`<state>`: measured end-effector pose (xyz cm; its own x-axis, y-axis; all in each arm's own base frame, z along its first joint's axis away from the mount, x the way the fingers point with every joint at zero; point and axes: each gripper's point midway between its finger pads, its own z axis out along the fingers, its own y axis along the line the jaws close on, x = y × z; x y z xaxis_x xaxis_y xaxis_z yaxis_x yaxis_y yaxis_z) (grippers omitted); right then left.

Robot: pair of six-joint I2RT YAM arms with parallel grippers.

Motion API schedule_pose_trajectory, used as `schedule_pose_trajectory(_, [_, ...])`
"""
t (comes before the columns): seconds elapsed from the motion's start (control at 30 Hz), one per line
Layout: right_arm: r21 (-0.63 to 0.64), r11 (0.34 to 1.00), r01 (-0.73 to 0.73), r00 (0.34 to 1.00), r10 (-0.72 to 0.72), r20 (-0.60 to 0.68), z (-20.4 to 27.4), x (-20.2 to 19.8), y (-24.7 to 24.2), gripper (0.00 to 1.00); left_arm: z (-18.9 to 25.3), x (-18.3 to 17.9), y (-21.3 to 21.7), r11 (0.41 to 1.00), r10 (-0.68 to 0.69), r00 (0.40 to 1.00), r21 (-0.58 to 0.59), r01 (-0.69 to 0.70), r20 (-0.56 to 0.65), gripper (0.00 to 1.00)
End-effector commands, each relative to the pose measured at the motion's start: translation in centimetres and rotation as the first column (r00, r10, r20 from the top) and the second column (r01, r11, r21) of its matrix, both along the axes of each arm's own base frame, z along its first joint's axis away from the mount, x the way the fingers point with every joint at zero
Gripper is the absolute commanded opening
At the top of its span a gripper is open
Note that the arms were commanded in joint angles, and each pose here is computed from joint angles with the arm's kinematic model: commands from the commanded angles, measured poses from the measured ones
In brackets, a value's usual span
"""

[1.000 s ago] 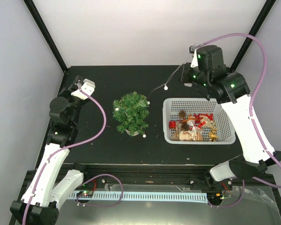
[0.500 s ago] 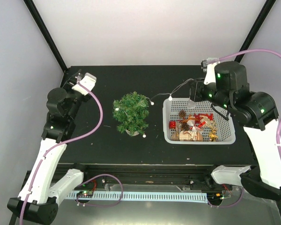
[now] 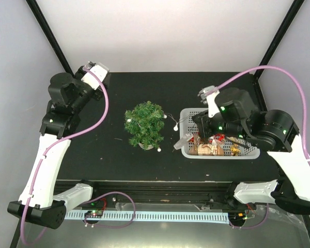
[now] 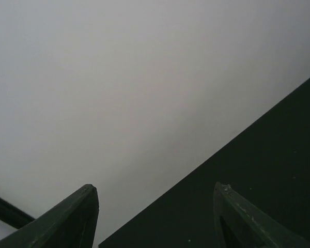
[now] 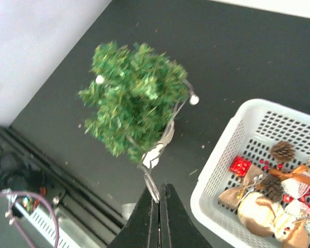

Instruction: Decorate the small christmas tree

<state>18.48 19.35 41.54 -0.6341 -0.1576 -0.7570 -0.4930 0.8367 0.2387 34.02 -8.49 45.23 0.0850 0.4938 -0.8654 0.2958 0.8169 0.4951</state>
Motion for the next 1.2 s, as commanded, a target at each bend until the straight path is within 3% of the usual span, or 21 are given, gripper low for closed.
schedule_pose_trajectory(0.0, [-0.074,0.995,-0.062,0.998,0.059,-0.035,-1.6,-2.1,1.3,0.01,0.5,-0.8,-1.8,0.994,-0.099,0.992,-0.046,0.096,-0.073,0.63])
schedule_pose_trajectory(0.2, [-0.139,0.955,-0.261,0.965,0.256,-0.054,-1.3,-5.6,5.8,0.01,0.4,-3.0,-4.6,0.965,-0.263,0.956,-0.058,0.258,-0.132,0.73])
schedule_pose_trajectory(0.33, [-0.121,0.932,-0.341,0.94,0.337,-0.053,-0.4,-6.6,8.1,0.01,0.3,-7.7,-7.4,0.874,-0.486,0.848,-0.127,0.469,-0.213,0.78])
schedule_pose_trajectory(0.47, [-0.126,0.921,-0.368,0.93,0.364,-0.053,-0.4,-6.6,9.2,0.01,0.3,-13.8,-9.8,0.704,-0.71,0.637,-0.261,0.66,-0.3,0.78])
schedule_pose_trajectory(0.5, [-0.127,0.919,-0.374,0.927,0.37,-0.054,-0.4,-6.7,9.4,0.01,0.4,-15.5,-10.4,0.637,-0.769,0.554,-0.321,0.7,-0.318,0.78])
schedule_pose_trajectory(0.63, [-0.133,0.912,-0.389,0.921,0.385,-0.056,-0.5,-6.7,10.0,0.01,0.5,-18.0,-11.6,0.478,-0.873,0.318,-0.521,0.707,-0.369,0.76])
schedule_pose_trajectory(0.7, [-0.135,0.908,-0.397,0.918,0.393,-0.059,-0.6,-6.7,10.2,0.01,0.4,-18.9,-12.0,0.426,-0.898,0.248,-0.572,0.701,-0.364,0.73])
schedule_pose_trajectory(0.83, [-0.145,0.904,-0.402,0.916,0.397,-0.063,-0.9,-6.6,10.7,0.01,-1.6,-20.0,-13.2,0.452,-0.869,0.253,-0.475,0.755,-0.426,0.72])
schedule_pose_trajectory(0.93, [-0.149,0.904,-0.401,0.916,0.396,-0.064,-1.1,-6.5,11.0,0.01,-3.2,-21.0,-14.2,0.441,-0.853,0.2,-0.46,0.771,-0.481,0.67])
schedule_pose_trajectory(1.17, [-0.145,0.902,-0.407,0.913,0.4,-0.073,-1.4,-6.4,11.7,0.01,-4.2,-20.2,-15.3,0.459,-0.833,0.223,-0.409,0.789,-0.506,0.61])
